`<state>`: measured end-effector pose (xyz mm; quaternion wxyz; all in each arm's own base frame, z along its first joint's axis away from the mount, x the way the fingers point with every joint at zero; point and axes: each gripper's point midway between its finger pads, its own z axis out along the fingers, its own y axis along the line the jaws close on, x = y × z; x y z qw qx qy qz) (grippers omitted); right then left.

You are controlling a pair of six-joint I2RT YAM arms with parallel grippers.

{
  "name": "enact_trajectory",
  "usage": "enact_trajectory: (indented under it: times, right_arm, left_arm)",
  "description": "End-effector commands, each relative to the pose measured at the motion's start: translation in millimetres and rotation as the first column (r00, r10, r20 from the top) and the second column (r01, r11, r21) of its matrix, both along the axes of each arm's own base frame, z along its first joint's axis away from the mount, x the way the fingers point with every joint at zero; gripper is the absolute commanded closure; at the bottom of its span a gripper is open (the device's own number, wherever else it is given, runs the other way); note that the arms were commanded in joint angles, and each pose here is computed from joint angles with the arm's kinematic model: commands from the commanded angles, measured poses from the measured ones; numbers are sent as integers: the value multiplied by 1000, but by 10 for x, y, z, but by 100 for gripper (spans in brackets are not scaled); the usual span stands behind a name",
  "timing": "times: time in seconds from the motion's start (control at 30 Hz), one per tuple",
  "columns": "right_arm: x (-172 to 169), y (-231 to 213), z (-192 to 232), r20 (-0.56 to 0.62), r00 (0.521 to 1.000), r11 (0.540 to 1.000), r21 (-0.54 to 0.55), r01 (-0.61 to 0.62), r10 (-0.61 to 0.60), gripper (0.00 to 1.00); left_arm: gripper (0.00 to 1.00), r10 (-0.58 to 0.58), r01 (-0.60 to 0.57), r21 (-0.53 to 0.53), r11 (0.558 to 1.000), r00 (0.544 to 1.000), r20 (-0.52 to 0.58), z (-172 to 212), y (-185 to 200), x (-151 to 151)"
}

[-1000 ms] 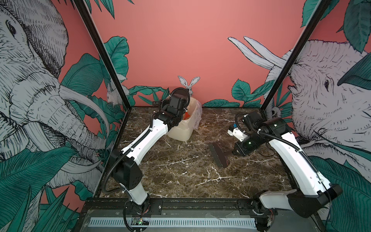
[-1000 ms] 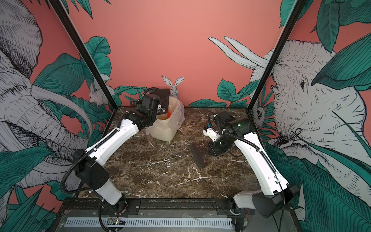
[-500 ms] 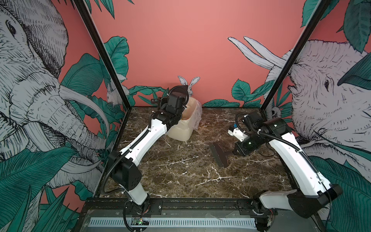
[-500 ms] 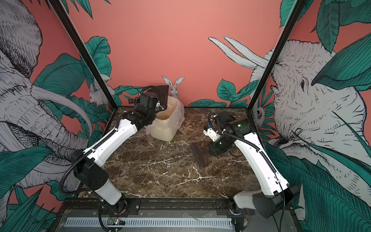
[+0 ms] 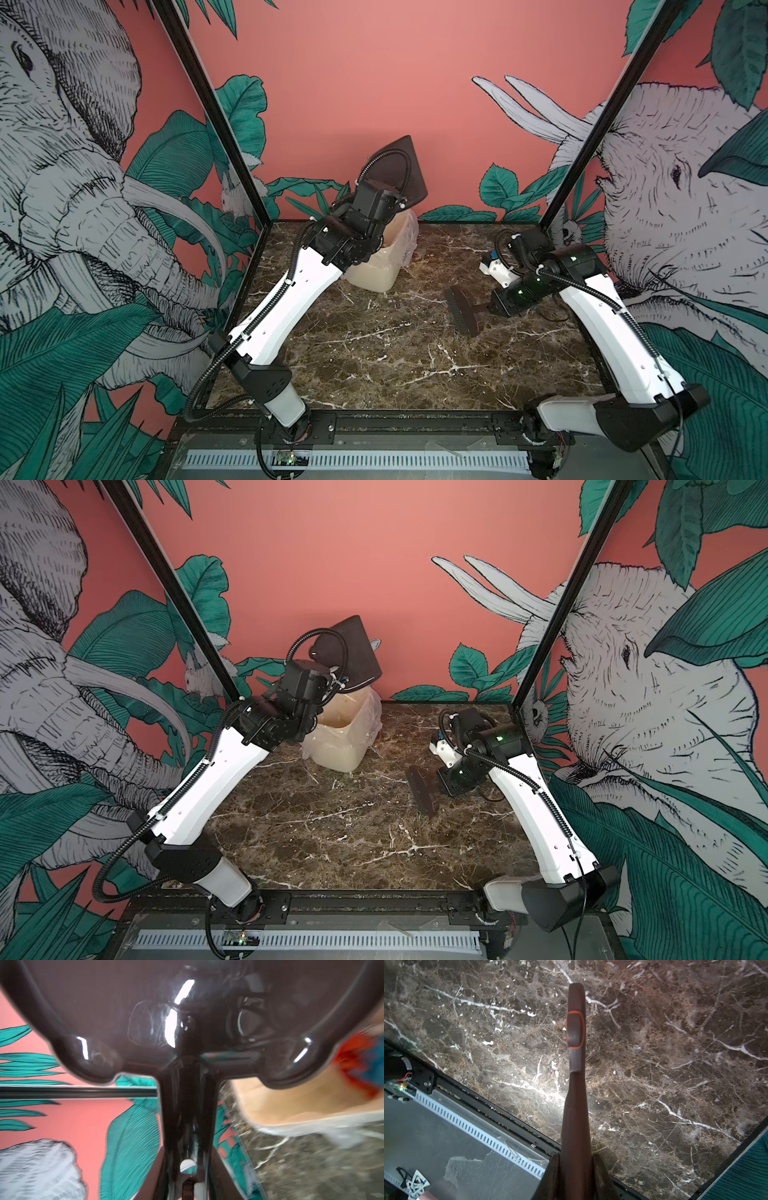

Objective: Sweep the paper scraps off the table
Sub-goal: 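Lower the dustpan with the left gripper while the right gripper sets the brush down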

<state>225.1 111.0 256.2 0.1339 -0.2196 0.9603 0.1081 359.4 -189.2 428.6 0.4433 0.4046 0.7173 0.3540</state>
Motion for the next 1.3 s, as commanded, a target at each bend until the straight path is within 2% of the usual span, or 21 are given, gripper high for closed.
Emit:
enact_trajectory:
  times: [0.0, 0.17, 0.37, 0.5, 0.57, 0.77, 0.93, 1.17, 1.27]
  right_arm:
    - [231, -64, 211, 126, 991, 998, 51, 46, -52, 100]
    - [515, -100, 194, 164, 976, 984, 127, 123, -143, 100]
    - [762, -82, 81, 132, 966, 952, 247, 183, -221, 100]
    - [805, -156, -125, 42, 953, 890, 371, 264, -300, 100]
    - [782, -228, -279, -23, 939, 846, 427, 320, -344, 100]
    - [703, -335, -620, -156, 893, 755, 485, 442, -423, 100]
    - [620, -476, -793, -204, 848, 713, 467, 524, -490, 100]
    - [544, -649, -897, -203, 807, 696, 418, 583, -555, 63]
    - [495, -686, -1008, -230, 786, 678, 404, 613, -573, 61]
  left_arm:
    - [100, -45, 27, -184, 983, 994, -97, -254, -263, -266]
    - [100, -123, 63, -307, 950, 976, -180, -614, -643, -514]
    - [100, -211, 37, -460, 887, 919, -333, -1244, -924, -796]
    - [100, -201, -24, -482, 876, 890, -409, -1651, -920, -953]
    - [100, -205, -46, -503, 863, 878, -433, -1823, -920, -1027]
    - [100, -230, -66, -518, 853, 843, -486, -2229, -978, -1189]
    - [100, -230, -86, -514, 853, 823, -519, -2474, -1010, -1288]
    - [100, -234, -110, -527, 842, 808, -542, -2683, -1028, -1373]
    - [100, -230, -111, -519, 848, 804, -548, -2727, -1013, -1393]
